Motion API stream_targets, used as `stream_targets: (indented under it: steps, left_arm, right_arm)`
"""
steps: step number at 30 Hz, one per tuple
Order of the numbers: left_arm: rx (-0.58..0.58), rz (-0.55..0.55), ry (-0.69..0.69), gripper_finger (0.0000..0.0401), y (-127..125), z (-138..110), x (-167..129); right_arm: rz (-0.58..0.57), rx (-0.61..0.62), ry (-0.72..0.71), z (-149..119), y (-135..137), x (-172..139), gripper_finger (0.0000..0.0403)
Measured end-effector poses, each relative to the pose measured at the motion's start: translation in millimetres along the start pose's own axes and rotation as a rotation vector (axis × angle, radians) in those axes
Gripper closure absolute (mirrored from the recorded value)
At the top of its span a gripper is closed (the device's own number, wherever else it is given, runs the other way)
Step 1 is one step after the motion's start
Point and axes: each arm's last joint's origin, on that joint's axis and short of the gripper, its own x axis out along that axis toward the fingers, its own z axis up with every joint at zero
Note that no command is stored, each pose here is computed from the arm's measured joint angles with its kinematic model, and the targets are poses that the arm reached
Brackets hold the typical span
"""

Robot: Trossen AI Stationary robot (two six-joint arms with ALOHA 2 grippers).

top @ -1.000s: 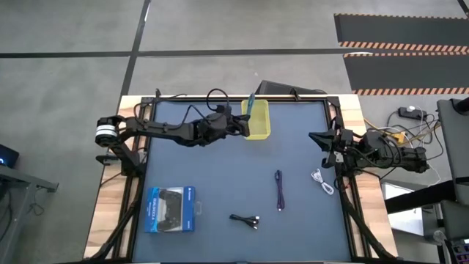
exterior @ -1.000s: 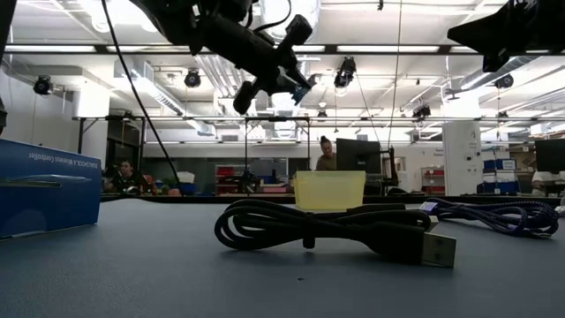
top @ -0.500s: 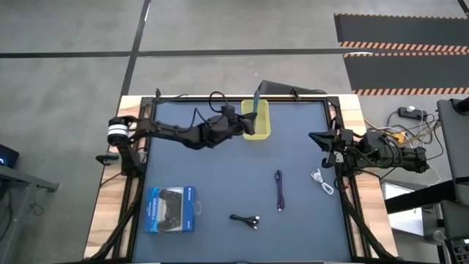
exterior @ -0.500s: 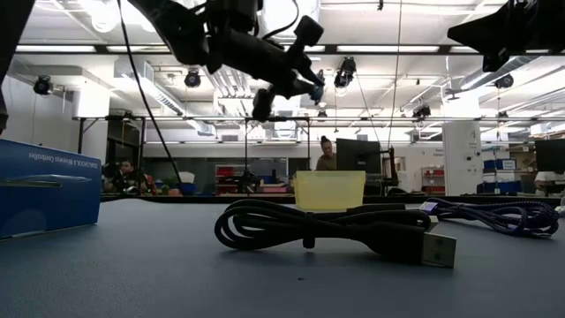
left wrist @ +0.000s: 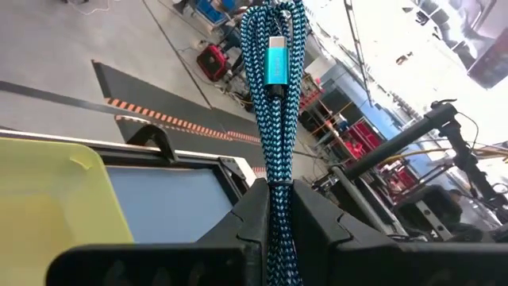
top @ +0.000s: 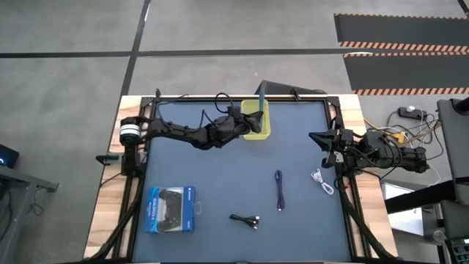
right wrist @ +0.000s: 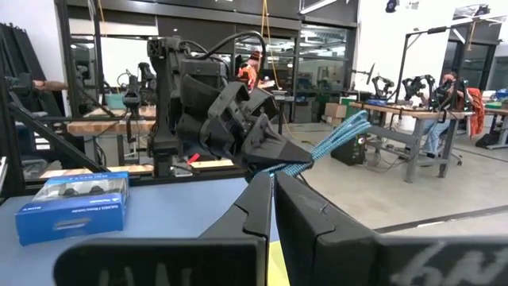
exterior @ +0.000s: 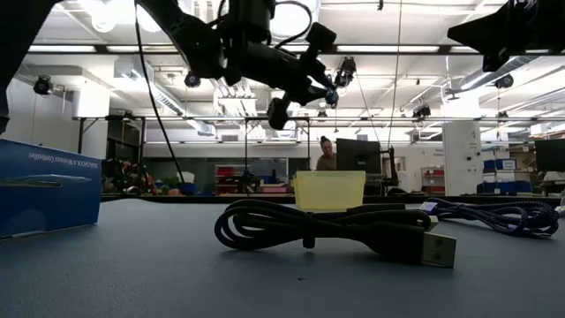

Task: Pick and place USB-C Cables
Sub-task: Put the blue charger cable into the yellow bin

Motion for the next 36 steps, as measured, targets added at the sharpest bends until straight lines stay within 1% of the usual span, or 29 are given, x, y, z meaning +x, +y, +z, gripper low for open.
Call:
stream_targets:
  steps: [14, 18, 24, 36]
  left_arm:
    - [-0.001, 0.011, -0.022, 0.0381, 3.7, -10.6, 31.8]
    - [0.017, 0.038, -0.001, 0.0381, 7.6, -14.3, 38.0]
    - [0.072, 0.134, 0.062, 0.0381, 22.6, -20.5, 40.9]
    - [0.09, 0.172, 0.067, 0.0381, 27.2, -21.3, 40.9]
  right_arm:
    - [0.0, 0.001, -0.004, 0.4, 0.0, 0.0, 0.0394]
    - [0.0, 0.001, -0.003, 0.3, 0.0, 0.0, 0.0394]
    - [0.0, 0.001, -0.003, 0.3, 0.0, 0.0, 0.0394]
    - [0.0, 0.0, 0.0, 0.0, 0.0, 0.0, 0.0394]
